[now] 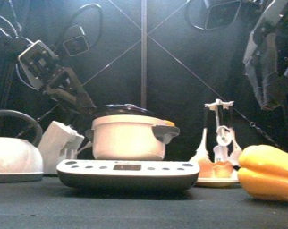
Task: Reorient squash for cutting
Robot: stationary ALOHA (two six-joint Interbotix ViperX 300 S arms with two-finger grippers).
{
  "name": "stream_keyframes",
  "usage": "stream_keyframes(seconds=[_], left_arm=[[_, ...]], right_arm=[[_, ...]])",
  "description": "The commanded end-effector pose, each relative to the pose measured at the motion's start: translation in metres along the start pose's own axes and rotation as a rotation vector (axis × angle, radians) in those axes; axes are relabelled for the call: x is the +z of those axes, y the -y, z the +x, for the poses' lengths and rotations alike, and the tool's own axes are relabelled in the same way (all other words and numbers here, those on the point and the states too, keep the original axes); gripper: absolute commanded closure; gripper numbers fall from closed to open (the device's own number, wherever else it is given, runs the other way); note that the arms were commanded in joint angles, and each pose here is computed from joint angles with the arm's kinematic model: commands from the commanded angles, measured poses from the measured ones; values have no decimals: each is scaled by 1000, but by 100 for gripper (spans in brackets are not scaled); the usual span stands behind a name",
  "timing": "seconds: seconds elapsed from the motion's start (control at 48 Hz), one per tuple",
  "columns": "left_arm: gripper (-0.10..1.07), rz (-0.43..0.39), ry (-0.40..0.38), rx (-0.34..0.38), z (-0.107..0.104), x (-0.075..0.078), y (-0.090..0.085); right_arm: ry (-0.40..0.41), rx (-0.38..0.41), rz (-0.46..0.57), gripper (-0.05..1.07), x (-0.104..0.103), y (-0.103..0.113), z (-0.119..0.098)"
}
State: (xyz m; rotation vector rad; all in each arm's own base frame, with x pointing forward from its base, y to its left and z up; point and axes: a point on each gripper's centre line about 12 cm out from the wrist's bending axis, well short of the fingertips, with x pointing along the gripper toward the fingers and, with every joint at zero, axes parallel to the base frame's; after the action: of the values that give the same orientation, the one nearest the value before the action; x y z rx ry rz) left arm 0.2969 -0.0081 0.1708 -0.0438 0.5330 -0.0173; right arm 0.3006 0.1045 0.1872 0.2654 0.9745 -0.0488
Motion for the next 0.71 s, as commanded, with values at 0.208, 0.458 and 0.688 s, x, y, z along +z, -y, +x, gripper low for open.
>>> stream_keyframes(seconds=[0.208,0.458,0.688], left_arm=[[23,-6,38,-6,-3,9,2],[23,3,35,-6,-4,8,2],[23,6,26,-6,-4,5,2]], right_arm=[[18,128,332,23,-2,-17,8],[-48,80,414,-3,-13,-30,42],[-88,-12,424,-2,-12,-28,64]])
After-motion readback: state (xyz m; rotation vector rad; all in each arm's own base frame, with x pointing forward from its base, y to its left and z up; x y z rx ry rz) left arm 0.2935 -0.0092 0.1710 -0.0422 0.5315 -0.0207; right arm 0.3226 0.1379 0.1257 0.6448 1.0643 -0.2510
